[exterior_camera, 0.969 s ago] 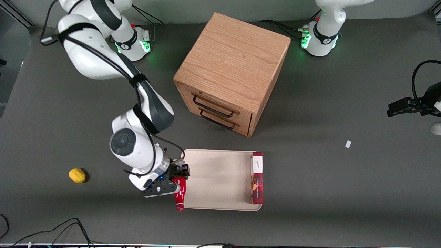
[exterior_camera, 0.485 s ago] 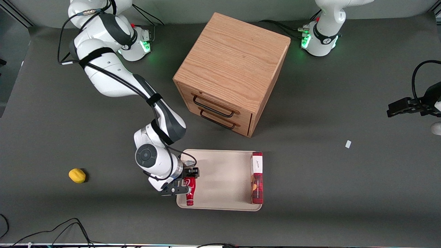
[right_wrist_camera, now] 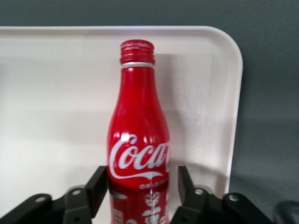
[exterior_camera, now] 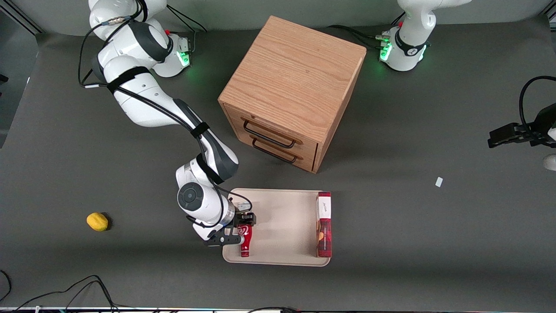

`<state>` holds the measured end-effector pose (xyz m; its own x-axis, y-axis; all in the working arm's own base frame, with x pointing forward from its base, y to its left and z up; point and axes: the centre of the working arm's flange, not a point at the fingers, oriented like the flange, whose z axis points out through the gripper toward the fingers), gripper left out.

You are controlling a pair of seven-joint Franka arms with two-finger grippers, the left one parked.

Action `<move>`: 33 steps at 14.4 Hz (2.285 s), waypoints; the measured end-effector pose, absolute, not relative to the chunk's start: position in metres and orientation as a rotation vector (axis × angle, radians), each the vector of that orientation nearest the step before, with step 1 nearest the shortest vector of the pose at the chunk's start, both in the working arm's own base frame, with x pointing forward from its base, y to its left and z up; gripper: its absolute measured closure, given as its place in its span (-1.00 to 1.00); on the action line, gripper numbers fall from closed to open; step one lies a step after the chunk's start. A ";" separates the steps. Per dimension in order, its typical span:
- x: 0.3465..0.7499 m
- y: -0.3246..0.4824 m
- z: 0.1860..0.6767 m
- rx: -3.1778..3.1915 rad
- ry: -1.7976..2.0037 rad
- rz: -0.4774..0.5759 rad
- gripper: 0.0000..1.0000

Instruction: Place coke bottle on tray

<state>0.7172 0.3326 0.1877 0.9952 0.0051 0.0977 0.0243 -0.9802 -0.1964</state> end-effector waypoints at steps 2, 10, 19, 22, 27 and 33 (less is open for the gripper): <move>0.718 0.332 0.188 -2.939 -0.019 -0.146 -0.53; 0.723 0.331 0.204 -2.929 -0.021 -0.201 -1.00; 0.715 0.255 0.356 -3.010 -0.006 -0.354 -1.00; 0.673 0.220 0.398 -3.088 -0.003 -0.372 -1.00; 0.577 0.151 0.479 -3.115 0.150 -0.303 -1.00; 0.493 0.069 0.564 -3.113 0.097 -0.095 -1.00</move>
<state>0.4933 0.0686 0.5639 0.9962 -0.0629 0.0599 -0.0613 -0.9977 -0.0280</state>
